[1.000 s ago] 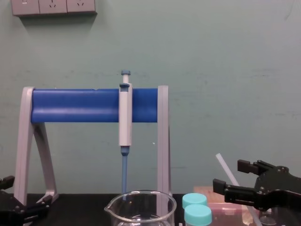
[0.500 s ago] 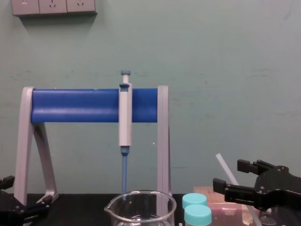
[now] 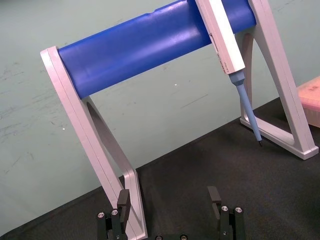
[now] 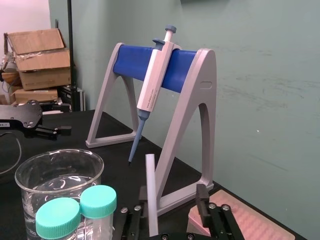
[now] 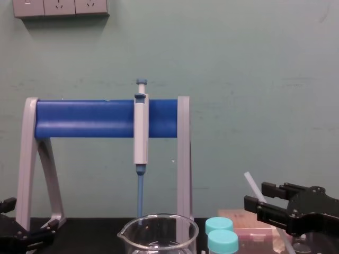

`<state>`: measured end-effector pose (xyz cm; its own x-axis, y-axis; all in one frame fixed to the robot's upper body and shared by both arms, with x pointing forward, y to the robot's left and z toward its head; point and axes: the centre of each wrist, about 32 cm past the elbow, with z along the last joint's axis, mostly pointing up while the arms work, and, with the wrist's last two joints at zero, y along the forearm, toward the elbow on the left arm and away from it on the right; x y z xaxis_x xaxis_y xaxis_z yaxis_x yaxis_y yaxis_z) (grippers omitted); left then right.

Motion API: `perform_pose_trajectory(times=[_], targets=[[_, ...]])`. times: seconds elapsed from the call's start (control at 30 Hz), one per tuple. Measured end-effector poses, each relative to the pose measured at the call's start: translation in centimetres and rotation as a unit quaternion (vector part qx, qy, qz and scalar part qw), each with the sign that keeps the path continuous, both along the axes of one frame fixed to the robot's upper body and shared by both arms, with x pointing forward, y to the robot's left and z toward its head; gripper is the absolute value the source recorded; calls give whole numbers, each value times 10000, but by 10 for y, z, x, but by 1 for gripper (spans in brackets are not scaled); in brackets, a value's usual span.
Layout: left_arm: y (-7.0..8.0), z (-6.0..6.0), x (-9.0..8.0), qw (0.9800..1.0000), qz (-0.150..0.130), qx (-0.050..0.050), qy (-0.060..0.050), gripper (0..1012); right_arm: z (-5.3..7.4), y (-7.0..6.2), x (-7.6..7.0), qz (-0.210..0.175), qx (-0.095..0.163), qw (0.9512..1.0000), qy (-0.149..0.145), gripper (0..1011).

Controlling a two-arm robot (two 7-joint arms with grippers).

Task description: Pick up the stirring rod with one hand, then place it down.

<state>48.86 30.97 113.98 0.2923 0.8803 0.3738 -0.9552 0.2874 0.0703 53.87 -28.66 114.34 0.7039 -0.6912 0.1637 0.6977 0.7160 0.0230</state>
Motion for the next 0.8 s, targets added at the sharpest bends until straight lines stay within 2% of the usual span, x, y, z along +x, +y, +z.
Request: perform_pose_trajectory(times=[0.23, 0.3, 0.5, 0.53, 0.8], targets=[[0, 0, 0, 10000, 0, -1, 0, 1000, 0, 0, 0, 0, 2, 10000, 0, 392], [0, 0, 0, 10000, 0, 0, 0, 1001, 0, 0, 0, 0, 3, 10000, 0, 302], [0, 0, 0, 10000, 0, -1, 0, 1001, 0, 0, 0, 0, 3, 10000, 0, 148], [0, 0, 0, 10000, 0, 0, 0, 1001, 0, 0, 0, -1, 3, 10000, 1, 94], [0, 0, 0, 10000, 0, 0, 0, 1001, 0, 0, 0, 0, 3, 10000, 0, 72]])
